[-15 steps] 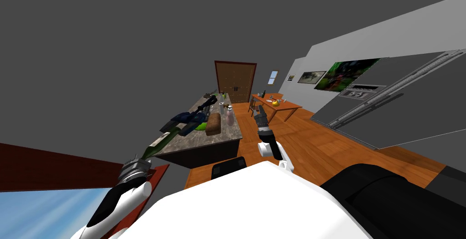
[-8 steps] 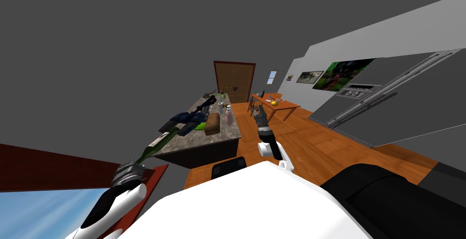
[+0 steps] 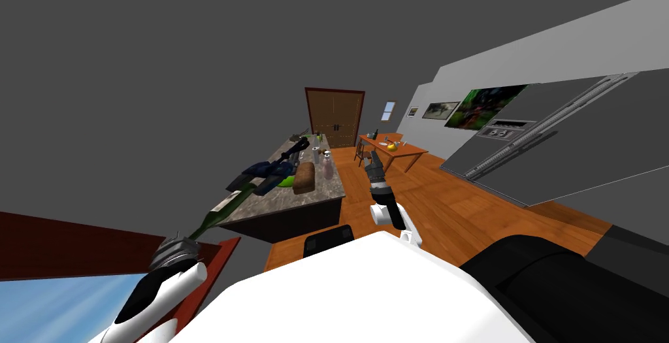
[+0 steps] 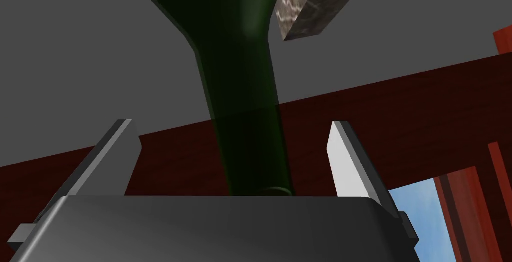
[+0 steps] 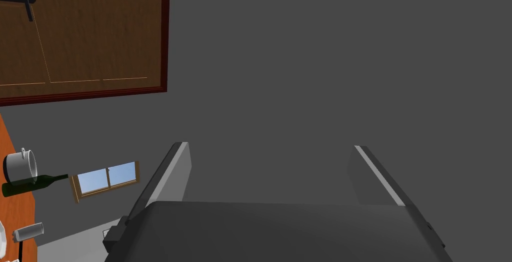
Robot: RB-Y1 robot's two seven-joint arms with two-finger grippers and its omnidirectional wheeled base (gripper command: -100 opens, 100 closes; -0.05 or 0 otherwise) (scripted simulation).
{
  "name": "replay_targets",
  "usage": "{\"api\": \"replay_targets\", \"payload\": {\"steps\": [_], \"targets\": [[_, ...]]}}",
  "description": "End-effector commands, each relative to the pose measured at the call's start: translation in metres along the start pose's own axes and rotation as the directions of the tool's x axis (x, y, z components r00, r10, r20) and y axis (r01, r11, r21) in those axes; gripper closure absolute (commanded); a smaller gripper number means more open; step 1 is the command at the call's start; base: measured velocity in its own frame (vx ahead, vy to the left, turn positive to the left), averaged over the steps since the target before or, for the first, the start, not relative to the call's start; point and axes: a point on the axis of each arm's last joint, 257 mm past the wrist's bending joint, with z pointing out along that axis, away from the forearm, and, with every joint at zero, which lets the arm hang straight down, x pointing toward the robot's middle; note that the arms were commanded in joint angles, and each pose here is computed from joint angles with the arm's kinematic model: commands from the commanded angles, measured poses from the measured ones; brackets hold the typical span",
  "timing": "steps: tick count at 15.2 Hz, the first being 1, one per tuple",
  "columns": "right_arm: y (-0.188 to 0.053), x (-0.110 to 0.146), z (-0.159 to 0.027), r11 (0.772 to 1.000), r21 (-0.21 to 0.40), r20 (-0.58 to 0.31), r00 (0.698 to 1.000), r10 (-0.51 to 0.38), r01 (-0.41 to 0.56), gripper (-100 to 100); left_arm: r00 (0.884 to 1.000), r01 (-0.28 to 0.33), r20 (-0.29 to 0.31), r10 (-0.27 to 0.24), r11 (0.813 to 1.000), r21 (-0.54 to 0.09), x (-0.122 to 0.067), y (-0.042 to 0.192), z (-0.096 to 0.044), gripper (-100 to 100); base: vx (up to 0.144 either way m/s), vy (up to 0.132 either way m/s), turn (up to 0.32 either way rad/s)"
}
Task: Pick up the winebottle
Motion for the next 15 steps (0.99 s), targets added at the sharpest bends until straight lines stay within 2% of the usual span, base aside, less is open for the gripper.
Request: {"api": "replay_targets", "payload": {"steps": [1, 7, 10, 12, 13, 15], "targets": [[0.000, 0.000, 0.000, 1.000, 0.000, 0.000, 1.000, 0.000, 0.000, 0, 0.999, 0.033, 0.014, -0.033, 0.999, 0.016, 0.006, -0.003, -0.001, -100, 0.003, 0.048, -0.031], [0.000, 0.000, 0.000, 1.000, 0.000, 0.000, 1.000, 0.000, 0.000, 0, 0.989, 0.145, 0.002, -0.146, 0.988, 0.055, 0.043, -0.008, -0.016, -100, 0.017, 0.044, -0.013], [0.000, 0.000, 0.000, 1.000, 0.000, 0.000, 1.000, 0.000, 0.000, 0, 0.985, 0.172, -0.002, -0.172, 0.984, 0.054, 0.053, -0.005, -0.021, -100, 0.017, 0.035, -0.003], [0.000, 0.000, 0.000, 1.000, 0.000, 0.000, 1.000, 0.000, 0.000, 0, 0.979, 0.206, -0.008, -0.206, 0.977, 0.049, 0.066, 0.000, -0.028, -100, 0.009, 0.023, 0.000], [0.000, 0.000, 0.000, 1.000, 0.000, 0.000, 1.000, 0.000, 0.000, 0, 0.982, 0.189, -0.005, -0.189, 0.981, 0.052, 0.060, -0.004, -0.024, -100, 0.006, 0.013, -0.004], [0.000, 0.000, 0.000, 1.000, 0.000, 0.000, 1.000, 0.000, 0.000, 0, 0.980, 0.197, 0.016, -0.198, 0.979, 0.056, 0.056, -0.005, -0.020, -100, 0.009, 0.066, -0.144]]}}
